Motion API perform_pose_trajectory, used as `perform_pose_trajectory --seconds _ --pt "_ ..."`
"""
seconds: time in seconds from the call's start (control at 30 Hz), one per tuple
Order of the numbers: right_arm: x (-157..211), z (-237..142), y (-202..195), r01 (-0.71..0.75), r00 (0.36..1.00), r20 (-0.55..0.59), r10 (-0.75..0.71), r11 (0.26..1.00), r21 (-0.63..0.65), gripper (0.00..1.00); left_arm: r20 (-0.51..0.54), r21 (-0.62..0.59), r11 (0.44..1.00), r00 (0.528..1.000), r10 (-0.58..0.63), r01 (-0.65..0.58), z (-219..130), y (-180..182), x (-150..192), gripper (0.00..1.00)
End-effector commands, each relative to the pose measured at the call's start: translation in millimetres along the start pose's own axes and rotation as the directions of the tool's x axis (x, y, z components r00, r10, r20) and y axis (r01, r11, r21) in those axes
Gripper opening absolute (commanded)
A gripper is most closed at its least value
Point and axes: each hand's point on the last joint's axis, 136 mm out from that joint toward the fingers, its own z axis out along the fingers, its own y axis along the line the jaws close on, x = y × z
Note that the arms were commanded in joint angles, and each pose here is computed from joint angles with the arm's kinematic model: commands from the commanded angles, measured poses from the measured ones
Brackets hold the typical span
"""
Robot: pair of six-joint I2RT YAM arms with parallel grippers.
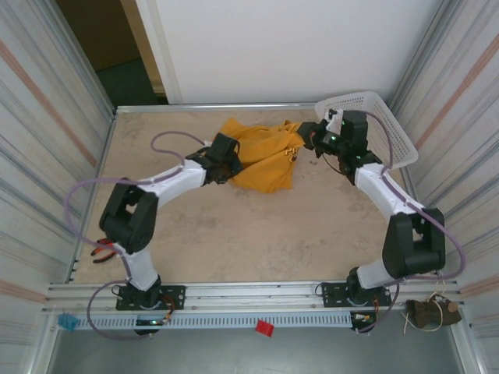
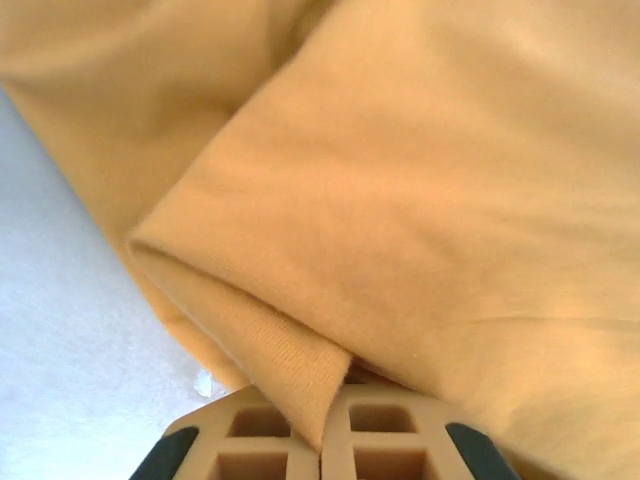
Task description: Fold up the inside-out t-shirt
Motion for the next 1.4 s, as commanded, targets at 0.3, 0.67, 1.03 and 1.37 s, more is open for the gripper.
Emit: perform_pose_trajectory --seconds 0.3,0.67,1.03,1.37 --pt "36.4 -103.1 -49.8 0.345 0.906 0.057 -0.42 0.809 0.477 0.74 0.437 0.434 0.618 0.753 0.492 -0.655 -151.3 -108.3 -46.5 0.0" --pt "106.2 -9.5 6.4 0.622 0.779 -0.207 -0.592 0.771 0.138 0.76 0.414 0.55 0.545 0.774 0.479 -0.632 -170.4 -119.3 -32.0 0.0" --pt "116.3 64.7 9.7 0.581 0.796 -0.247 -0.552 0.812 0.057 0.64 0.416 0.59 0.52 0.785 0.46 -0.618 -188.1 -133.4 -26.6 0.0" --pt "95.7 47.4 18.9 0.517 0.814 -0.274 -0.513 0.854 -0.063 0.0 0.357 0.527 0.653 0.839 0.41 -0.544 -165.7 -93.3 -40.8 0.0"
